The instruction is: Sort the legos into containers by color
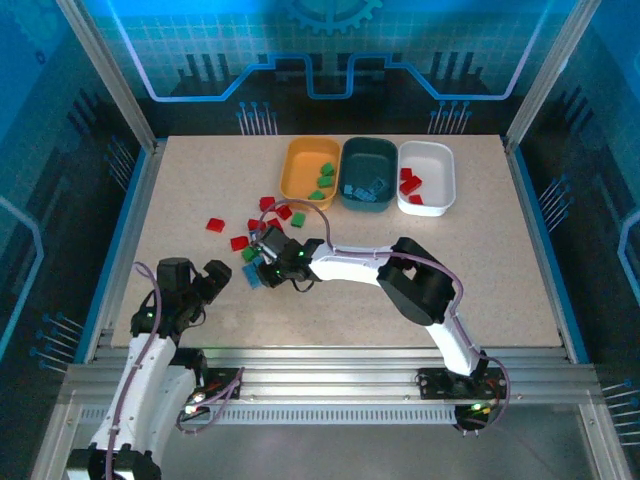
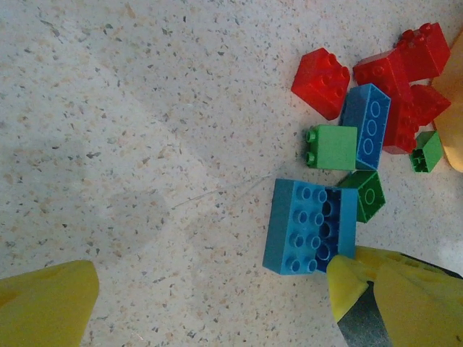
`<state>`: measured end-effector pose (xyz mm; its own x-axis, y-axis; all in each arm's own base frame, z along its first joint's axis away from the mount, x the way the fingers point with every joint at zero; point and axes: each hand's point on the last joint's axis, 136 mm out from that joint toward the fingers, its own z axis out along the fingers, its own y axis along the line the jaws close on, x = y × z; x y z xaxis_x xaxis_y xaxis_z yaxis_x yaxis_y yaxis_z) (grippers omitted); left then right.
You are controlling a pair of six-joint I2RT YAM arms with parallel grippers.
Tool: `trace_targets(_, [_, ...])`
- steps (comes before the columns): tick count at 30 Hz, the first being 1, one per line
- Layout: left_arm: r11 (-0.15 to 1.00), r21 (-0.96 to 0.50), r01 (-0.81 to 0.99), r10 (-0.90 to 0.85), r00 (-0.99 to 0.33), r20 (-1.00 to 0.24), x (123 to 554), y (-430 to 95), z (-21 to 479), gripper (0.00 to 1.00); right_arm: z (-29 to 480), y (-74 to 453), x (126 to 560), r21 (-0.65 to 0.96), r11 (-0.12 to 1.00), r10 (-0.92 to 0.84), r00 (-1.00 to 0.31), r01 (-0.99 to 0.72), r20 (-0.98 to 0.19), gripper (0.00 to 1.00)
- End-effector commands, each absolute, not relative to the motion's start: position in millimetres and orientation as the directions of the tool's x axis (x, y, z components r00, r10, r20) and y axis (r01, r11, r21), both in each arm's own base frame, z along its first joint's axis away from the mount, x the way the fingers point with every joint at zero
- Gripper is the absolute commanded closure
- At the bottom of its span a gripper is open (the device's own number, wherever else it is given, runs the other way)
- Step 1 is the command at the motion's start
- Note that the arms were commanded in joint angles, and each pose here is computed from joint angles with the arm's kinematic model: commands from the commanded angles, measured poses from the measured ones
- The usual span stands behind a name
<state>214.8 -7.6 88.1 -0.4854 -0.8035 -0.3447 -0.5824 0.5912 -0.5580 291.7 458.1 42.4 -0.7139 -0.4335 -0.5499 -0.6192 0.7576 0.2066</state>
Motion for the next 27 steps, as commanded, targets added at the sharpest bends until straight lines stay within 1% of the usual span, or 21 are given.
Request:
trace_targets(1, [0.584,-0.562,-0.585,-0.806,-0.500,-0.318,210.8,-11.1,81.1,0.01,23.6,444.9,284.7,0.157,0.775,-0.470,-0.725,-0.612,-0.504,0.75])
trace_targets(5, [0.584,-0.568,-0.580,-0.805,-0.505,-0.312,211.1,-13.0,81.1,0.01,18.0,444.0,286.7,0.129,0.780,-0.486,-0.722,-0.613,-0.492,0.67])
trace_targets(8, [0.582,-0.571,-0.579,-0.805,-0.508,-0.306,210.9,-14.1,80.2,0.01,17.1,446.8,287.0,0.134,0.779,-0.484,-0.723,-0.612,-0.493,0.58])
trace_targets(10, [0.580,-0.574,-0.577,-0.806,-0.509,-0.303,210.9,-14.9,80.6,0.01,18.1,447.2,288.4,0.135,0.780,-0.481,-0.723,-0.611,-0.496,0.58])
trace_targets(13, [0.580,-0.577,-0.575,-0.805,-0.510,-0.303,211.4,-15.5,82.5,0.01,17.9,448.0,291.2,0.125,0.779,-0.486,-0.718,-0.614,-0.499,0.60])
trace_targets(17, [0.580,-0.581,-0.571,-0.805,-0.509,-0.304,212.2,-15.8,84.7,0.01,14.1,446.0,296.0,0.104,0.784,-0.493,-0.716,-0.612,-0.495,0.67])
trace_targets(20, [0.578,-0.586,-0.568,-0.806,-0.509,-0.302,212.9,-16.4,85.6,0.01,20.7,445.3,296.8,0.100,0.780,-0.492,-0.705,-0.617,-0.511,0.72])
trace_targets(27, [0.577,-0.603,-0.551,-0.804,-0.514,-0.300,215.9,-19.6,88.8,0.01,68.5,439.6,281.3,0.116,0.755,-0.473,-0.658,-0.646,-0.587,0.77])
